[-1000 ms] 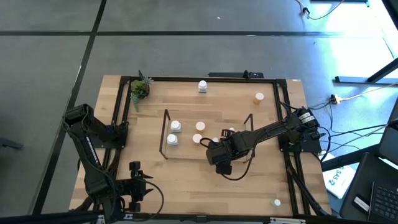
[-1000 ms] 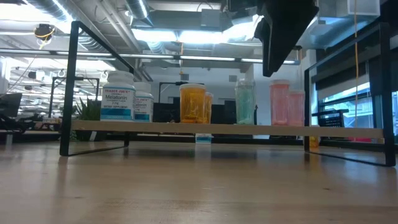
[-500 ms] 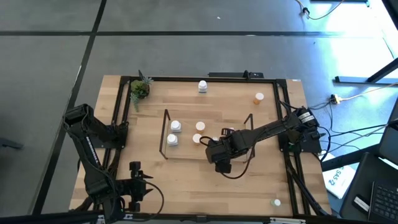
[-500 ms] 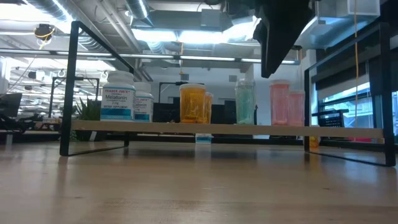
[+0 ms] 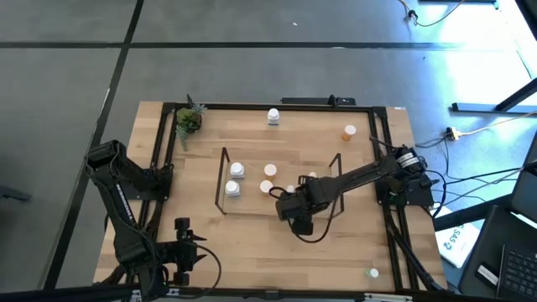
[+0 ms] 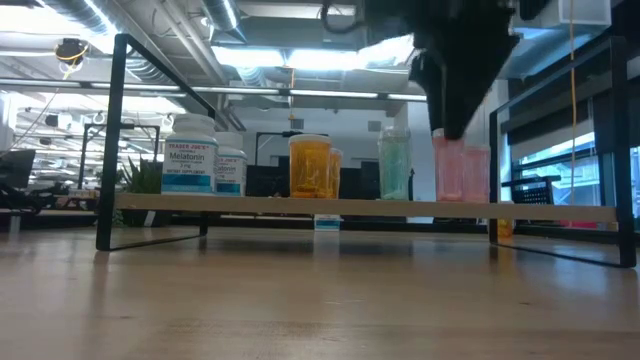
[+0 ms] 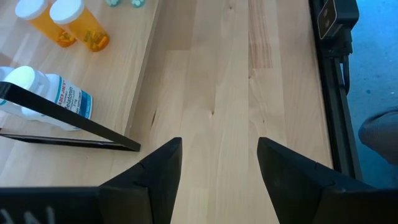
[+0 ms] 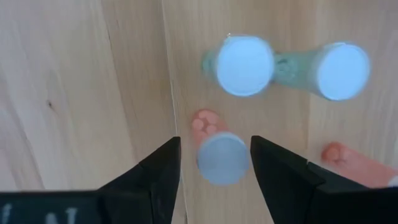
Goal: Pick and place medicine bottles onto shelf by color
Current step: Adjust the pink pill bottles on the shelf
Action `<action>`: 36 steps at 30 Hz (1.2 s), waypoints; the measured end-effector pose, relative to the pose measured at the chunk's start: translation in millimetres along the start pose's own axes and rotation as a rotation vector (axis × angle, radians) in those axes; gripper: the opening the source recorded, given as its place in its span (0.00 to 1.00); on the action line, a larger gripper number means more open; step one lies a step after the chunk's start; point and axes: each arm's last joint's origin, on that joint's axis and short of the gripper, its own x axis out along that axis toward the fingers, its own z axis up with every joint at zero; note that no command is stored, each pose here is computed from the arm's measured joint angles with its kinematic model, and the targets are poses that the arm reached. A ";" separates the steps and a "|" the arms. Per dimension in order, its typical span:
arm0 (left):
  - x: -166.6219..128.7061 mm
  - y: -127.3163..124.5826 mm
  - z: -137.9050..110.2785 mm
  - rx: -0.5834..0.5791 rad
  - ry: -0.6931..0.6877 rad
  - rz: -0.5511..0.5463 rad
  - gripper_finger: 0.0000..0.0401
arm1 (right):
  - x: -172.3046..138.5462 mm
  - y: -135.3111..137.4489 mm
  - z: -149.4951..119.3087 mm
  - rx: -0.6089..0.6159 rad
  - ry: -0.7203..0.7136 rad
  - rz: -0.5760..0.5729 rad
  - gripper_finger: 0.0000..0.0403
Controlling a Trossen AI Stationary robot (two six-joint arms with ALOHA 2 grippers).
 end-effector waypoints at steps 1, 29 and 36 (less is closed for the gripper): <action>0.1 0.0 0.1 0.000 0.000 0.000 0.51 | 2.9 0.5 0.6 -0.009 0.007 -0.004 0.49; 0.0 -0.1 0.0 -0.002 0.000 -0.001 0.51 | 16.3 -1.8 2.2 -0.013 0.065 -0.034 0.30; 0.0 -0.1 0.0 -0.002 0.000 -0.001 0.51 | 16.2 -1.7 2.1 -0.017 0.067 -0.029 0.31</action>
